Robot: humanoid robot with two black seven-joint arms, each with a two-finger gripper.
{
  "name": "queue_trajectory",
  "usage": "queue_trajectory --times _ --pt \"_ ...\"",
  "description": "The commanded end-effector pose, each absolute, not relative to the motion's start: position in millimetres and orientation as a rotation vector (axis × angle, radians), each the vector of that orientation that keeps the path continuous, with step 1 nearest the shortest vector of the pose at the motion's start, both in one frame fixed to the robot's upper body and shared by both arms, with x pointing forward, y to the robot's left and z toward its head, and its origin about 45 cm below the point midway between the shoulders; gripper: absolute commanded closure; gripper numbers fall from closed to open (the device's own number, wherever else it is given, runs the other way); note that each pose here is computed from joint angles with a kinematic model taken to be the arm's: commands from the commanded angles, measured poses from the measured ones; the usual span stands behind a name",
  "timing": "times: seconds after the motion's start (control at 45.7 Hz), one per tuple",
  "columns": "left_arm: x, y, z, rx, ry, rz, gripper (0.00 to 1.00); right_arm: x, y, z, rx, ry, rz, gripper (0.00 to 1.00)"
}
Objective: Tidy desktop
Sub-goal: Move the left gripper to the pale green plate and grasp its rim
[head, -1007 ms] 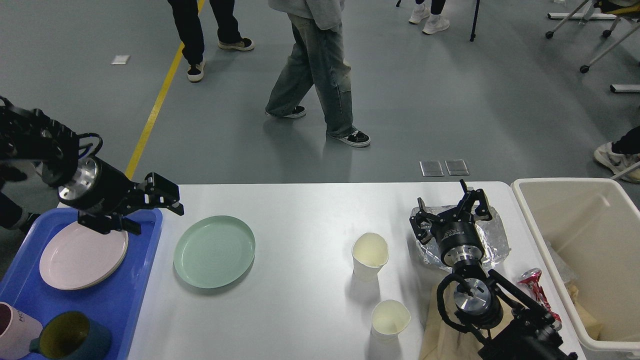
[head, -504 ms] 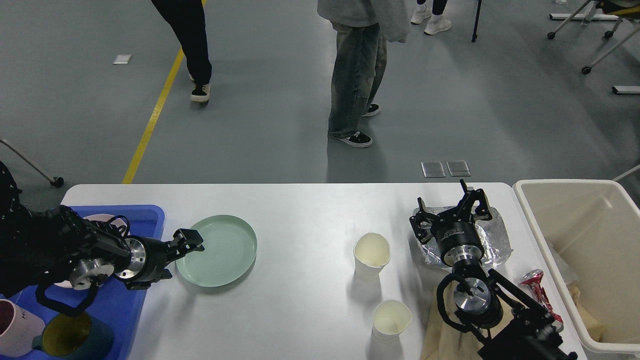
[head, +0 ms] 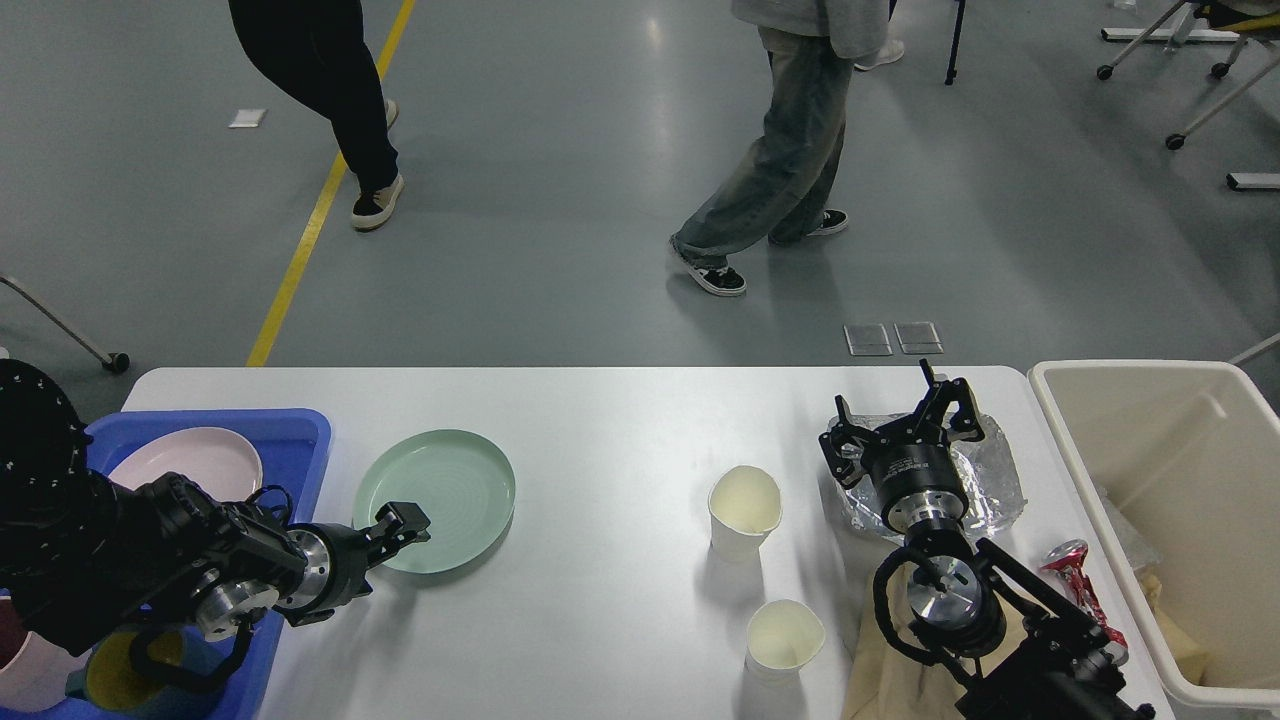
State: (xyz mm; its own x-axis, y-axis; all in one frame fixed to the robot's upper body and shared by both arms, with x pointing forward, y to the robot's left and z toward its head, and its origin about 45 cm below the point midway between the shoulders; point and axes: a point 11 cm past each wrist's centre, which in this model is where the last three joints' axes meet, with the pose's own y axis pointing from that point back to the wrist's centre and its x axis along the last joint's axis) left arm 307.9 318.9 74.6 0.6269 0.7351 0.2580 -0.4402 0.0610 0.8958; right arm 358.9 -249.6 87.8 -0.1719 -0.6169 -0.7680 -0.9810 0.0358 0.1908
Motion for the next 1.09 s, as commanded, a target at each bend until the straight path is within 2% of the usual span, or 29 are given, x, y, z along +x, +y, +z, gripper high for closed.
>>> queue_trajectory --times 0.0,0.35,0.416,0.438,0.504,0.613,0.788,1.073 --pt "311 324 74 1.220 0.281 0.931 0.18 359 -250 88 -1.612 1.835 0.986 0.00" --pt "315 333 68 1.229 0.264 0.954 0.26 359 -250 88 -1.612 1.835 0.986 0.00" --pt "315 333 68 1.229 0.264 0.954 0.32 359 -250 88 -1.612 1.835 0.986 0.00" --pt "315 332 68 1.229 0.261 0.953 0.38 359 -250 88 -1.612 1.835 0.986 0.00" --pt "314 332 67 1.231 0.263 0.949 0.46 359 -250 88 -1.612 1.835 0.986 0.00" --pt "314 327 63 1.232 0.256 0.940 0.53 359 -250 88 -1.612 1.835 0.986 0.00" --pt "313 328 61 1.241 0.246 0.946 0.71 359 -249 88 -1.612 1.834 0.985 0.00" --pt "313 330 61 1.254 0.232 0.952 0.85 359 -250 88 -1.612 1.835 0.986 0.00"
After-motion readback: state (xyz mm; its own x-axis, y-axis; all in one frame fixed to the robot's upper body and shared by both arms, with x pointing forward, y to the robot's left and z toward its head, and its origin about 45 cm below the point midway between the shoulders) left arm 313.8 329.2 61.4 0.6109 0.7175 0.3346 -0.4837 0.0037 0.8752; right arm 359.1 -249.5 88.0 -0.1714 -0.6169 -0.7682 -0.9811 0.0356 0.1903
